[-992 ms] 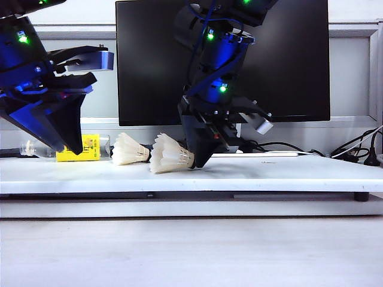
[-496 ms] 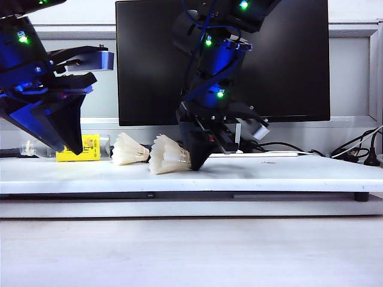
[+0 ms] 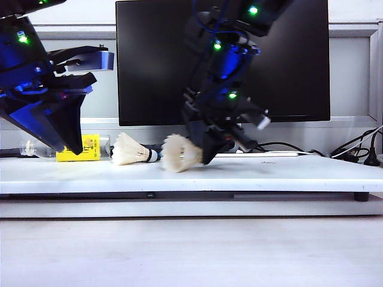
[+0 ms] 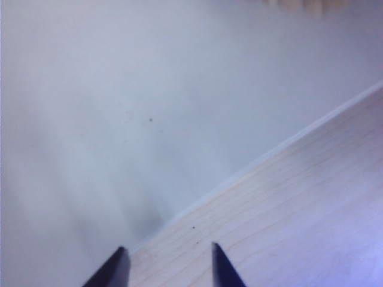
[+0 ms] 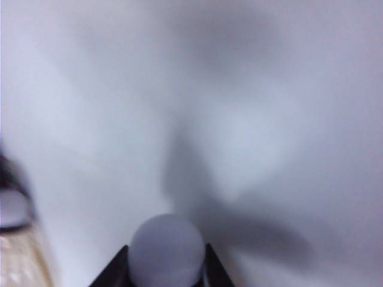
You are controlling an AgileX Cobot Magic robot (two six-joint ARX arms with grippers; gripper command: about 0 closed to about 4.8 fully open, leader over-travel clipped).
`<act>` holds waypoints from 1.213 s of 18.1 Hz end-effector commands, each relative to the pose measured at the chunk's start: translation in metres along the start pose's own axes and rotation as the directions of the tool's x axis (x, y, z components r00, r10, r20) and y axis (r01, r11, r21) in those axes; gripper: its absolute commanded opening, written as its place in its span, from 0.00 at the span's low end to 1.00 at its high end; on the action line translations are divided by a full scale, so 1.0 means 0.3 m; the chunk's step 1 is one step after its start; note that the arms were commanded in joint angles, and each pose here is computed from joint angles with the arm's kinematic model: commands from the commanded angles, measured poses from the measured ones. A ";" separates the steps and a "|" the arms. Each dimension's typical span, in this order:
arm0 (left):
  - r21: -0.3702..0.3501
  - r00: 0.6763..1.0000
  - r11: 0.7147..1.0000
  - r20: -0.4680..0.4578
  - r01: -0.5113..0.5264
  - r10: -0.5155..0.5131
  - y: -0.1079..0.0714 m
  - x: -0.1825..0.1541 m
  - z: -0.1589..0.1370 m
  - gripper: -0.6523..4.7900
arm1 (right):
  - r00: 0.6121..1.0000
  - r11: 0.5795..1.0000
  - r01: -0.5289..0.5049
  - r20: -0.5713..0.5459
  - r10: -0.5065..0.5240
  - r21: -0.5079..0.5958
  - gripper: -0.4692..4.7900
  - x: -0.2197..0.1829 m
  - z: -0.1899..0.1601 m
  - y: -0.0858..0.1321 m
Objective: Stack the badminton balls on the table vertically.
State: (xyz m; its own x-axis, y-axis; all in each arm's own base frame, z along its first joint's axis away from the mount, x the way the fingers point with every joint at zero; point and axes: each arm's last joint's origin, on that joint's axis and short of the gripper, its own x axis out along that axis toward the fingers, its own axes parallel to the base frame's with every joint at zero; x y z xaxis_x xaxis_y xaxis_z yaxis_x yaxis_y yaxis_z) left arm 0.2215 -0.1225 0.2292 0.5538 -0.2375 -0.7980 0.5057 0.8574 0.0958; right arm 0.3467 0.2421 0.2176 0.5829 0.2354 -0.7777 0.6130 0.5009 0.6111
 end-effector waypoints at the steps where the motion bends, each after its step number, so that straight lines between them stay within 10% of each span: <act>1: 0.001 1.000 1.000 0.010 -0.004 0.004 0.000 -0.004 0.004 0.46 | 0.992 0.970 -0.094 0.060 0.110 -0.223 0.34 -0.031 0.072 0.041; 4: 0.001 1.000 1.000 0.011 -0.010 0.010 0.001 -0.004 0.005 0.46 | 0.976 0.910 -0.055 0.169 0.135 -0.410 0.34 -0.076 0.130 0.054; 9: -0.002 0.999 1.000 0.026 -0.030 0.030 0.003 -0.004 0.010 0.46 | 0.868 0.667 0.263 0.473 0.152 -0.697 0.28 -0.186 0.182 0.079; 19: -0.010 0.999 0.999 0.038 -0.031 0.031 0.003 -0.004 0.014 0.46 | 0.774 0.706 0.254 0.576 0.262 -0.662 0.28 -0.072 0.173 -0.035; 22: -0.006 0.998 0.999 0.045 -0.032 0.032 0.003 -0.004 0.016 0.46 | 0.675 0.686 0.183 0.597 0.433 -0.704 0.28 -0.064 0.158 -0.058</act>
State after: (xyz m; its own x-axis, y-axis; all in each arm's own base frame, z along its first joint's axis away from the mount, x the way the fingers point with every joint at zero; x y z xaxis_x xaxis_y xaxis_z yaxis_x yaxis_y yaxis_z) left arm 0.2237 -0.1228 0.2307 0.5843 -0.2245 -0.7799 0.4860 0.8664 0.1147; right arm 0.3503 0.1875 0.2186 0.9540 -0.1362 -0.2670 0.1816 0.9713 0.1534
